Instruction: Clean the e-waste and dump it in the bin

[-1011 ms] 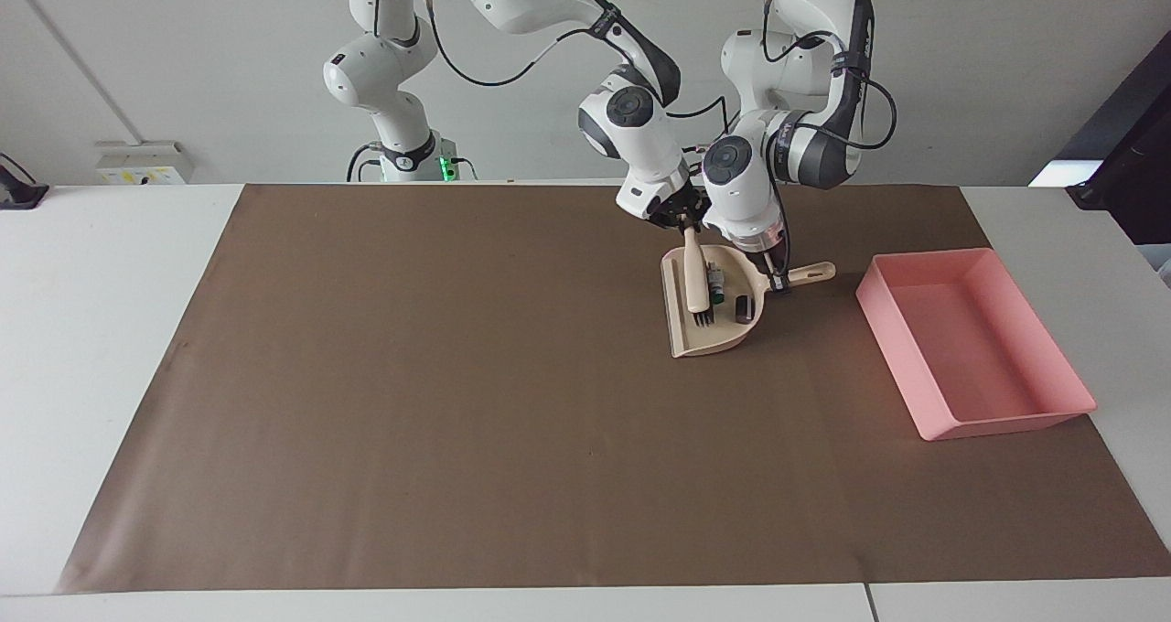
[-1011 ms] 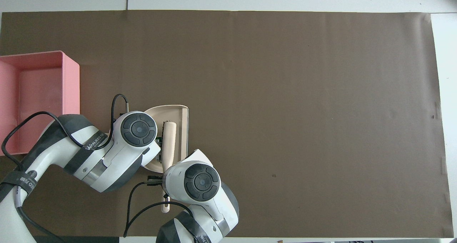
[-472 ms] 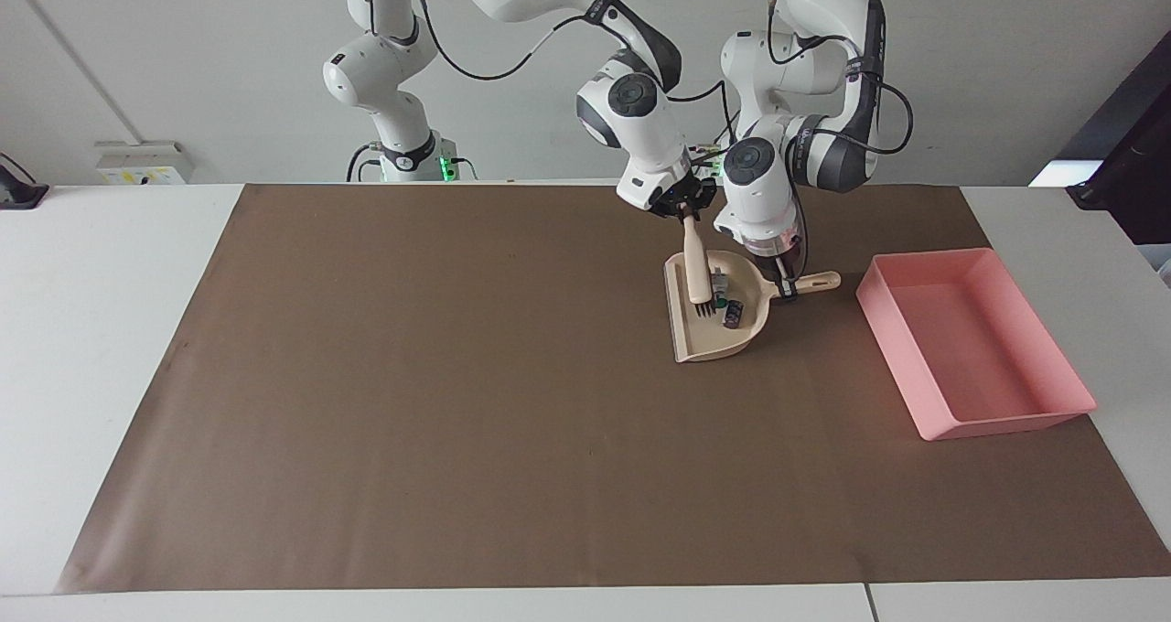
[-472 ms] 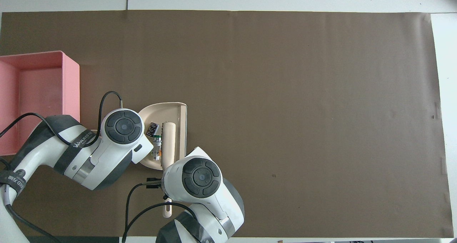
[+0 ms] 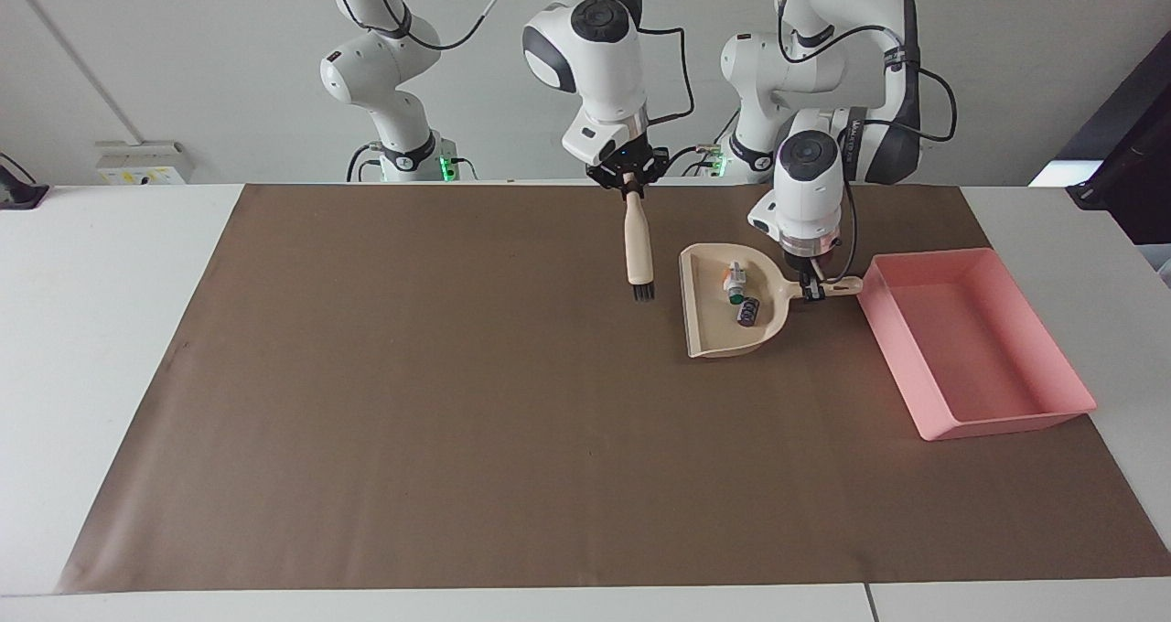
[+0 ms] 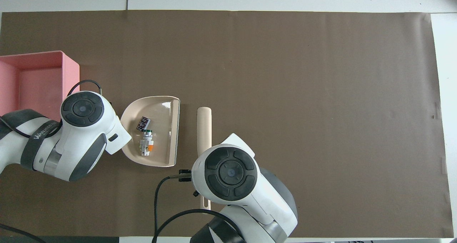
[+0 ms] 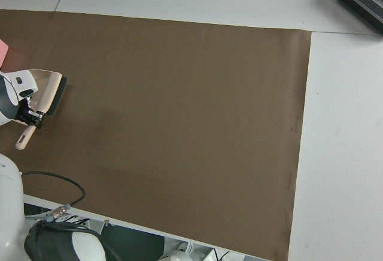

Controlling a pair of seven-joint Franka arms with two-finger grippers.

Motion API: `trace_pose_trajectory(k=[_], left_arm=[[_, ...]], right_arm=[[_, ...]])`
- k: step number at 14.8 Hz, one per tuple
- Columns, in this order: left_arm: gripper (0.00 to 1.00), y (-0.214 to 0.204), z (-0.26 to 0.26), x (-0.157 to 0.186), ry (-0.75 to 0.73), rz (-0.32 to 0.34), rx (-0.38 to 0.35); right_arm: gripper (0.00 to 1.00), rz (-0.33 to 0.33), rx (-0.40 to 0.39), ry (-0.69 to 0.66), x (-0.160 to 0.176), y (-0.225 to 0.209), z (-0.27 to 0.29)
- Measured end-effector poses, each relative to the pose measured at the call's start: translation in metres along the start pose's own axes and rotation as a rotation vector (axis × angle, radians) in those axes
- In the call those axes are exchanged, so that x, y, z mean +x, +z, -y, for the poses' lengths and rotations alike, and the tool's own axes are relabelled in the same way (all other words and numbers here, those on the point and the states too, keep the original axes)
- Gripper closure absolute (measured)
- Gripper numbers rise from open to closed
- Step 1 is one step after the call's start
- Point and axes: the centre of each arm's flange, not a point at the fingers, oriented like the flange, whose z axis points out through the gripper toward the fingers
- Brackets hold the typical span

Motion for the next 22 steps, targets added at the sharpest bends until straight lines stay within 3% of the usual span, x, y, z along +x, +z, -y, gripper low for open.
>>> trace_pose_trajectory(k=[4, 8, 12, 17, 19, 22], left_arm=[[0.68, -0.04, 0.019, -0.075, -0.066, -0.011, -0.002], [0.68, -0.056, 0.029, -0.16, -0.084, -0.015, 0.033], [0.68, -0.047, 0.025, -0.243, -0.144, -0.012, 0.03], [0.68, 0.002, 0.022, -0.365, -0.123, 0.006, 0.06], [0.68, 0.021, 0.025, -0.392, -0.093, 0.072, 0.054], [0.68, 0.024, 0.037, -0.394, -0.098, 0.219, 0.047]], right_arm=[[0.75, -0.021, -0.071, 0.043, 0.048, -0.081, -0.126], [0.75, -0.017, -0.123, 0.051, 0.095, -0.102, -0.255], [0.75, 0.056, -0.132, 0.011, 0.116, -0.077, -0.37], [0.75, 0.081, -0.147, -0.011, 0.136, -0.013, -0.435], [0.75, 0.068, -0.144, 0.005, 0.138, 0.011, -0.451], [0.75, 0.047, -0.143, 0.019, 0.135, 0.03, -0.462]])
